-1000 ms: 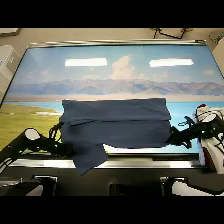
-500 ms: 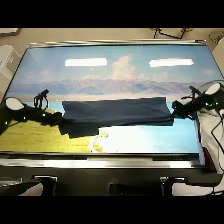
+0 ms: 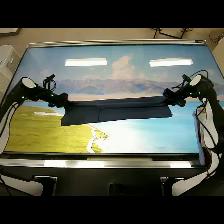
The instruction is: Fold the clothes and pants, and hang the long-sleeved shirts on hangers.
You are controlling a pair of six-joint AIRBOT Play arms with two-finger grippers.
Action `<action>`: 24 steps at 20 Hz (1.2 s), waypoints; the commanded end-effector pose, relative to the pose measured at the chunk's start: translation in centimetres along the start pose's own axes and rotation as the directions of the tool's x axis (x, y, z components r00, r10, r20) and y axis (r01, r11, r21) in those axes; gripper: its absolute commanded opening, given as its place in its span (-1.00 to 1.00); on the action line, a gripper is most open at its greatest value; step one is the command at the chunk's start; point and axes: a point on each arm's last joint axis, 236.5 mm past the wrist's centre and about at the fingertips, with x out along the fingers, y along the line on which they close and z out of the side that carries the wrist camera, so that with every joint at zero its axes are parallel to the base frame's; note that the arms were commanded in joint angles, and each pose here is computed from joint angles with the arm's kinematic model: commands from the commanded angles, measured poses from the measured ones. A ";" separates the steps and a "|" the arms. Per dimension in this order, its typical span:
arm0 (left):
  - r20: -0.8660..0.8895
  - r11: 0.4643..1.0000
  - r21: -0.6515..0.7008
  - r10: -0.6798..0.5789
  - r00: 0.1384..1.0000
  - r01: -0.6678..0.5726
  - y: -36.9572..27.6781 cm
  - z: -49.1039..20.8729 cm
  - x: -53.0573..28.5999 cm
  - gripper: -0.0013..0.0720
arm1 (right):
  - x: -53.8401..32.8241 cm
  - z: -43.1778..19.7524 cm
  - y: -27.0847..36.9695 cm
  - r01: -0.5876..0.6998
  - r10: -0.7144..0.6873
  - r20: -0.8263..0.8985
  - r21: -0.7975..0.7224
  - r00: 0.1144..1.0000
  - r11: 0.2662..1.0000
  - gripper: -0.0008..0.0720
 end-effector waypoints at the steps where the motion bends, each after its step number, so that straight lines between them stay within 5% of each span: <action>1: -0.074 1.000 -0.013 -0.015 0.997 0.014 0.4 -0.4 2.7 -0.89 | 1.1 0.5 1.6 -0.073 0.073 0.004 0.049 0.997 0.996 -0.70; 2: -0.095 1.000 -0.017 -0.019 0.995 0.018 0.5 -0.8 2.7 -0.58 | 0.5 0.8 1.7 -0.075 0.075 0.010 0.044 0.997 0.996 -0.32; 3: -0.107 0.999 -0.024 -0.024 0.994 0.022 0.7 -1.1 2.3 -0.04 | -0.4 0.9 1.5 -0.075 0.075 0.002 0.023 0.997 0.997 0.24; 4: -0.120 0.999 -0.029 -0.030 0.992 0.027 0.8 -1.4 1.6 0.26 | -1.2 0.9 0.7 -0.061 0.061 -0.014 -0.004 0.998 0.998 0.74; 5: -0.132 0.999 -0.038 -0.039 0.991 0.034 1.0 -1.7 0.7 0.27 | -2.0 0.7 -1.1 -0.025 0.025 -0.038 0.000 0.999 1.000 0.92; 8: -0.101 0.998 -0.036 -0.052 0.993 0.049 0.2 -1.7 -2.3 0.27 | -2.1 -0.7 -4.7 -0.002 0.010 -0.126 0.068 0.992 0.998 0.96; 13: -0.011 0.995 0.055 -0.079 0.997 0.079 -4.4 -1.3 -6.0 0.26 | 1.0 -1.1 -2.0 -0.136 0.150 -0.170 0.092 0.974 0.986 0.96; 15: 0.006 0.991 0.094 -0.100 0.995 0.099 -6.6 -1.4 -6.5 0.26 | 2.0 -1.1 -0.6 -0.189 0.208 -0.175 0.123 0.962 0.974 0.90; 16: 0.020 0.988 0.113 -0.109 0.994 0.106 -7.7 -1.3 -6.6 0.26 | 2.3 -1.3 0.2 -0.212 0.234 -0.183 0.131 0.955 0.968 0.65; 19: 0.061 0.979 0.172 -0.122 0.991 0.110 -10.5 -0.6 -5.5 0.26 | 2.3 -1.5 1.7 -0.259 0.272 -0.187 0.092 0.944 0.962 -0.68; 20: 0.081 0.976 0.190 -0.125 0.989 0.108 -11.4 -0.3 -4.9 0.26 | 1.8 -1.7 2.7 -0.302 0.312 -0.195 0.077 0.930 0.950 -0.88; 22: 0.144 0.969 0.228 -0.135 0.980 0.100 -13.8 0.6 -3.1 0.22 | -0.6 -2.2 5.3 -0.402 0.396 -0.205 0.014 0.895 0.916 -0.88; 23: 0.167 0.967 0.233 -0.141 0.976 0.100 -15.2 0.8 -1.6 -0.07 | -2.3 -2.5 6.5 -0.431 0.421 -0.208 -0.007 0.883 0.902 -0.88; 24: 0.177 0.965 0.242 -0.147 0.973 0.102 -16.5 0.6 0.0 -0.65 | -4.2 -3.2 7.8 -0.445 0.427 -0.211 -0.045 0.879 0.894 -0.88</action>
